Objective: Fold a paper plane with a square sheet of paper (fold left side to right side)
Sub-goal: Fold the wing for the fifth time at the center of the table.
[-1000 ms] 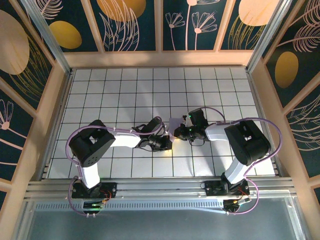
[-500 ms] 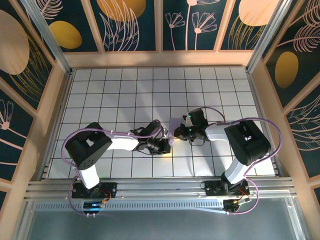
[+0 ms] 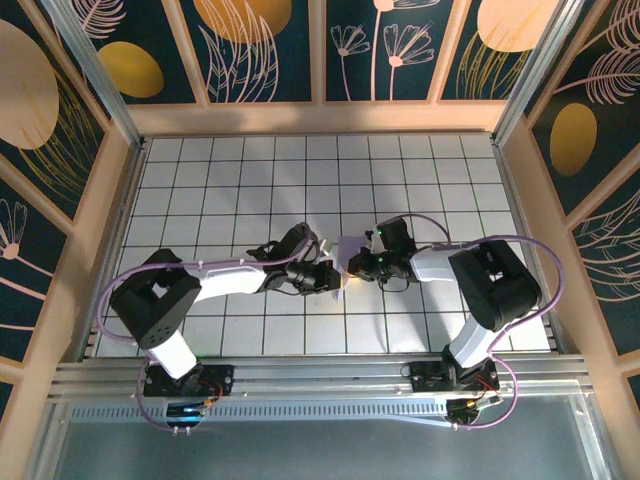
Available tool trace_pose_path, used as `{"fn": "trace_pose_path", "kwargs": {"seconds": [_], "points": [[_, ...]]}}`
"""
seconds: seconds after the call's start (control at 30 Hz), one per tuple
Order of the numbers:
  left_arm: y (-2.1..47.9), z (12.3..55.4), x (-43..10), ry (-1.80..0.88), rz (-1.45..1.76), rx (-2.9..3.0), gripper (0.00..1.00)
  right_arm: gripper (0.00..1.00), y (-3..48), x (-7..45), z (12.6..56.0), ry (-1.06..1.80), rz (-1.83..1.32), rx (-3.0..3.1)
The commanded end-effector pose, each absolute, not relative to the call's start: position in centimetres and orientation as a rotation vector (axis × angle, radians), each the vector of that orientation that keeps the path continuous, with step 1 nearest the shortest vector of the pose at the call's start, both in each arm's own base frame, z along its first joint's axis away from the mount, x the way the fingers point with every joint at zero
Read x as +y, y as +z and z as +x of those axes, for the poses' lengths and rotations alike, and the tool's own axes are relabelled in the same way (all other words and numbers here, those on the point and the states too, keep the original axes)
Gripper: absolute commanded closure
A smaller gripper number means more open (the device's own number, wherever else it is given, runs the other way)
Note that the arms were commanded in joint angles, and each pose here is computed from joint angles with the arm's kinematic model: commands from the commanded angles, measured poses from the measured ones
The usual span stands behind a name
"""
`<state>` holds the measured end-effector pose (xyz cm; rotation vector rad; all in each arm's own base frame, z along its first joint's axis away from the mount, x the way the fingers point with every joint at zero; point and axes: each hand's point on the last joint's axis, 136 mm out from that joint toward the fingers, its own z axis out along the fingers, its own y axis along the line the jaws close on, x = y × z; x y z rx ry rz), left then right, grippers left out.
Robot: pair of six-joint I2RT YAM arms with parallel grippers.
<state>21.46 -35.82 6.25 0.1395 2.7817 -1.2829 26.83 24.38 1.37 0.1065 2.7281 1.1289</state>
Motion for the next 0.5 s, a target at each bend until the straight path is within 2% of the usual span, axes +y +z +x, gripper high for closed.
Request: {"fn": "trace_pose_path", "kwargs": {"seconds": [0.0, 0.47], "points": [[5.0, 21.6, -36.6, -1.293, 0.179, 2.813, 1.00, 1.00, -4.2, 21.0, 23.4, 0.840, 0.199, 2.954], [1.1, 21.8, -35.5, -1.141, 0.121, 2.905, 1.00, 1.00, -3.9, 21.3, 23.5, 0.838, 0.183, 2.956]]}}
